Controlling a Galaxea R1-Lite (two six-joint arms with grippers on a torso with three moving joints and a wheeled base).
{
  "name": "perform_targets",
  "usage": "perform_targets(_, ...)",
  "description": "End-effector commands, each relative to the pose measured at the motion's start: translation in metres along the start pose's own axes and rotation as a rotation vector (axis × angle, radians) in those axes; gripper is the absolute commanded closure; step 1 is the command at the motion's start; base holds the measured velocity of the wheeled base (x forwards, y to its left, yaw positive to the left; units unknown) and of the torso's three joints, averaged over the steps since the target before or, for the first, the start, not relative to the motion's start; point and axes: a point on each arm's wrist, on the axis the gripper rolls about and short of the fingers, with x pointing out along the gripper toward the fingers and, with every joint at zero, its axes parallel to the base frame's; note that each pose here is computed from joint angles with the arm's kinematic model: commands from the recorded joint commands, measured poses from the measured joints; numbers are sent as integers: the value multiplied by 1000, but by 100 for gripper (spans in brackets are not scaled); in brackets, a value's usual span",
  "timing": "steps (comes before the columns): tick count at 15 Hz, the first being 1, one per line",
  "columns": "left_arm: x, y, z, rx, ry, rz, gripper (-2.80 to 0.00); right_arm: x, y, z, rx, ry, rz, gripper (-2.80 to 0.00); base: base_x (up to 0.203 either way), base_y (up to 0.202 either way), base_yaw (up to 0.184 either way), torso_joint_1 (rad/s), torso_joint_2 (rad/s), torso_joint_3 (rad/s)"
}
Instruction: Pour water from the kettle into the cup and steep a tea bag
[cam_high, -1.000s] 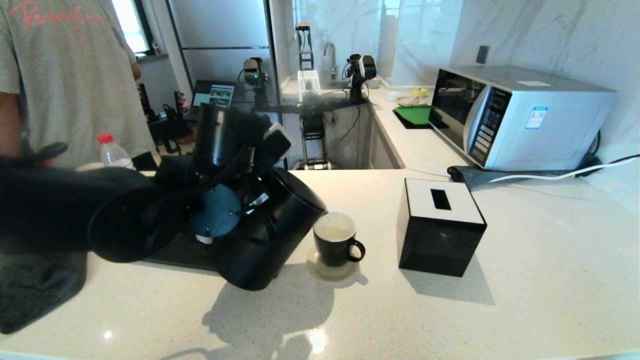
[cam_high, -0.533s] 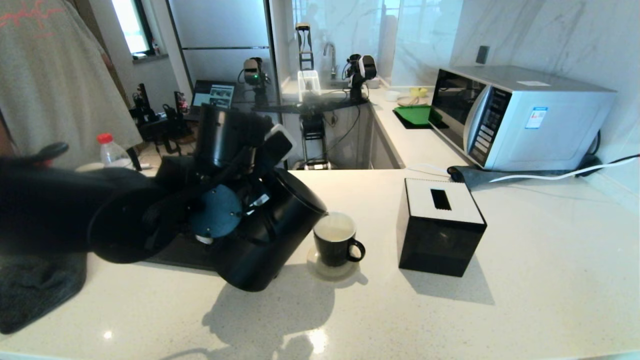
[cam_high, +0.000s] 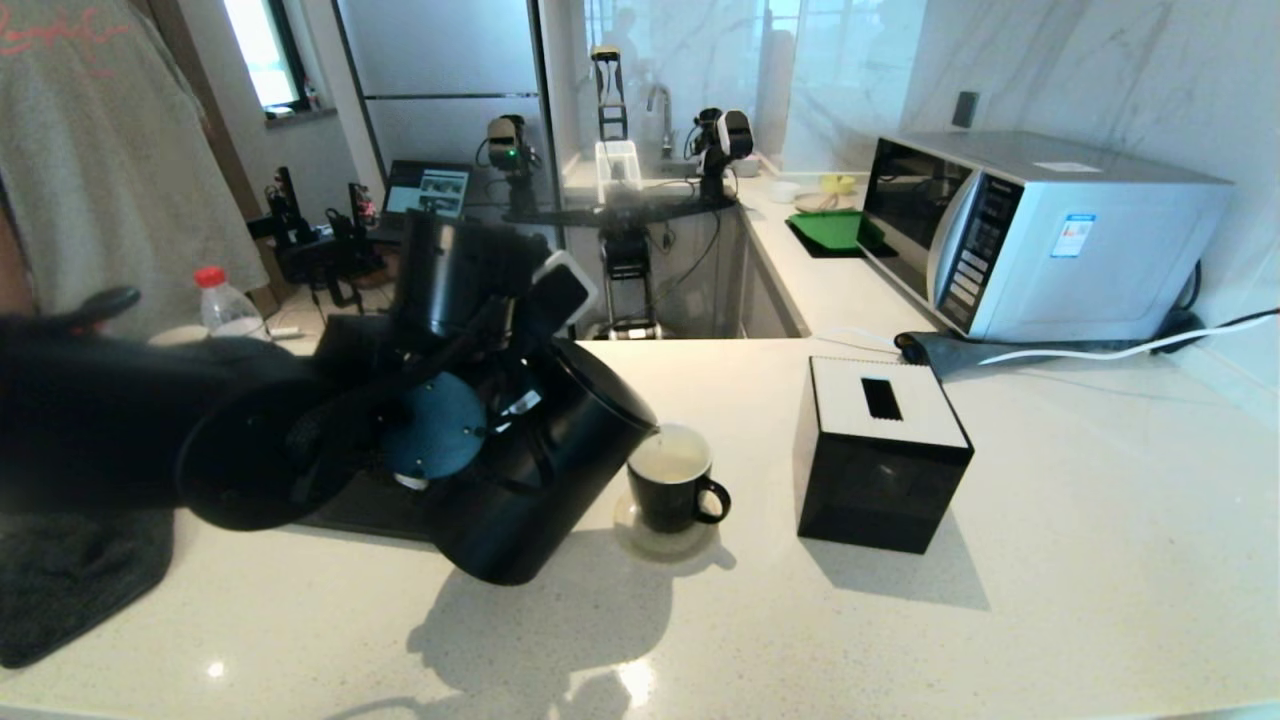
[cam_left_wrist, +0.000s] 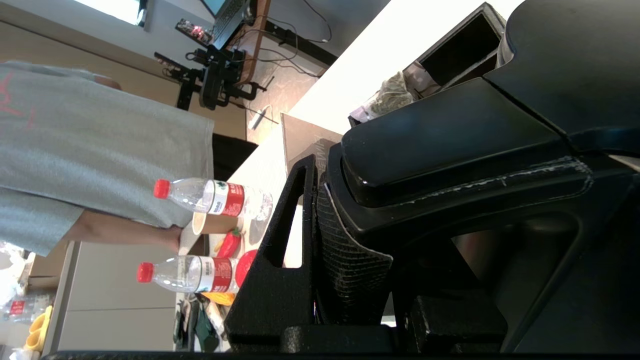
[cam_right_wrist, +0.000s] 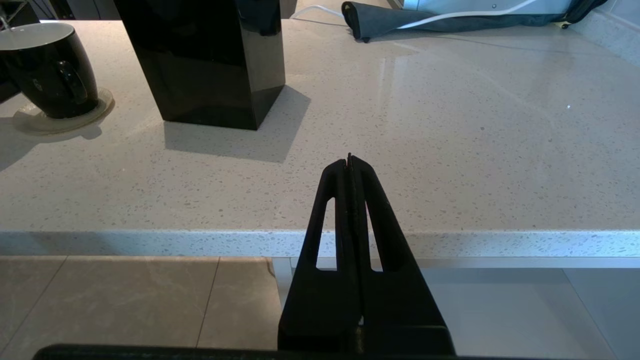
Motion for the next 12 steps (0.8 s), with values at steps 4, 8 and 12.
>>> perform_targets(4,0,1,0,1,0,5,0,0,0,0,0,1,1,0,0,0,0,0,0,0)
perform_targets(8,0,1,1,13,0,6,0,0,0,0,0,1,1,0,0,0,0,0,0,0)
perform_targets(12,-1,0,1,17,-2,3,0,0,0,0,0,1,1,0,0,0,0,0,0,0)
